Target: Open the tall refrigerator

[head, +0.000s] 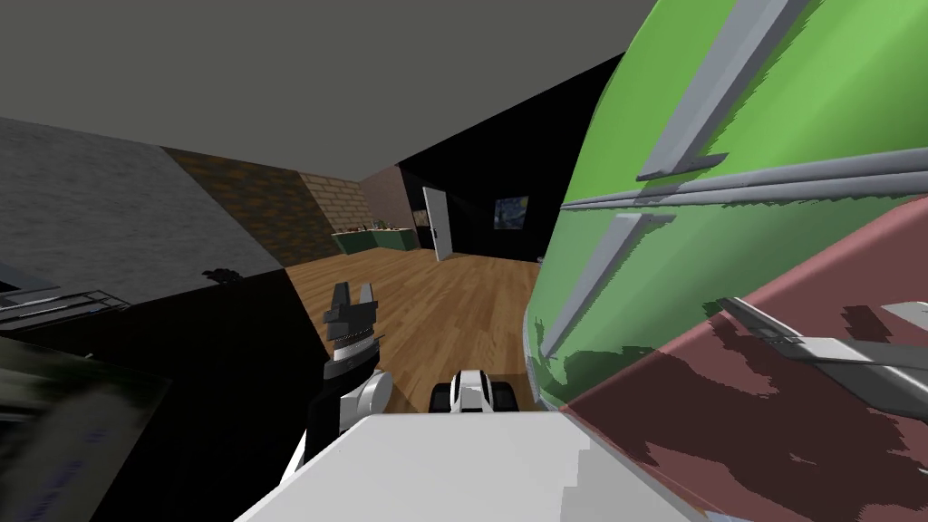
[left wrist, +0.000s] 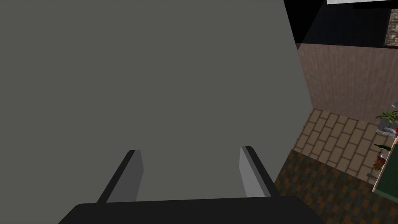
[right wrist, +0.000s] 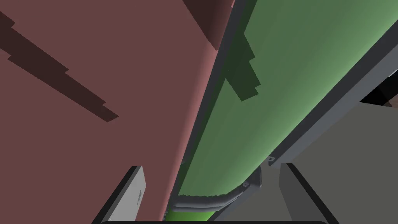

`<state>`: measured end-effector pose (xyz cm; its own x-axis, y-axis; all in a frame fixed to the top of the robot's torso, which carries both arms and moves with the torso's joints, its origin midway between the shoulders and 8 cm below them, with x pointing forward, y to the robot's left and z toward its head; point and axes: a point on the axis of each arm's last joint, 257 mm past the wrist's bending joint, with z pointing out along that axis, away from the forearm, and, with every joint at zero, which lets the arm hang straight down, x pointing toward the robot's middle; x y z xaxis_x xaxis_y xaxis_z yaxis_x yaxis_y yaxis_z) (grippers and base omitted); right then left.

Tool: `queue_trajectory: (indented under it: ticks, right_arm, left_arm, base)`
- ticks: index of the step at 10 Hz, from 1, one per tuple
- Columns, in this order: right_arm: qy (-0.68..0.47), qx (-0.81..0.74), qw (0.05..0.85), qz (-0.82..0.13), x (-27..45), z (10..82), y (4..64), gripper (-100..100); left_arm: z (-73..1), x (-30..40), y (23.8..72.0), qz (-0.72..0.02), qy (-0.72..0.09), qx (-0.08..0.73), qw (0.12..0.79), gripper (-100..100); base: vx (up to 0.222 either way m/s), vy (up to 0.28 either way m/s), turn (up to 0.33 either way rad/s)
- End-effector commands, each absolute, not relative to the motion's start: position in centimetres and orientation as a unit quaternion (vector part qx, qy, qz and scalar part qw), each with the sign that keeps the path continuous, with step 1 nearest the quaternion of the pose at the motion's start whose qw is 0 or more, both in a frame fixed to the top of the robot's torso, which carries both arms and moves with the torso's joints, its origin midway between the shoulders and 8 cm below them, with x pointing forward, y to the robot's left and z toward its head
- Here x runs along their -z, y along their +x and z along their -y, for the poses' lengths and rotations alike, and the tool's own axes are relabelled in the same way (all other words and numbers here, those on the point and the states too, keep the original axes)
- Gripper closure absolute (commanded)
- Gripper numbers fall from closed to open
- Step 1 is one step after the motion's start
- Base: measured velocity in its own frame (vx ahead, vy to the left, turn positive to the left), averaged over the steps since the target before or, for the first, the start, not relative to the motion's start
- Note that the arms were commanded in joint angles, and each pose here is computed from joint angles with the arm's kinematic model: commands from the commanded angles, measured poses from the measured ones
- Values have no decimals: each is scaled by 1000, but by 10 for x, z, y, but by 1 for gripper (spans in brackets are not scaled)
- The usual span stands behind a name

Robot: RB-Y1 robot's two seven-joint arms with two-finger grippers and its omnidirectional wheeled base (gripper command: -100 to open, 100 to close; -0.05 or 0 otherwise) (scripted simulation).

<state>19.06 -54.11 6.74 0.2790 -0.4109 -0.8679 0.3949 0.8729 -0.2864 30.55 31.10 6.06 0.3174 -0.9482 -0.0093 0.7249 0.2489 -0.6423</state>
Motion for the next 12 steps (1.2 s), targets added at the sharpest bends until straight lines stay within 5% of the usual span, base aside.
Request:
queue_trajectory:
  ticks: [1, 12]
  right_arm:
    - [-27, 303, 781, -545, -83, 552, 175, -100]
    - [-118, 512, 668, -528, -156, 584, 115, -100]
  left_arm:
    - [-311, -61, 305, -203, -275, 548, 764, 0]
    - [-311, -61, 305, -203, -275, 548, 764, 0]
  base:
    - [56, 26, 69]
    - [51, 28, 82]
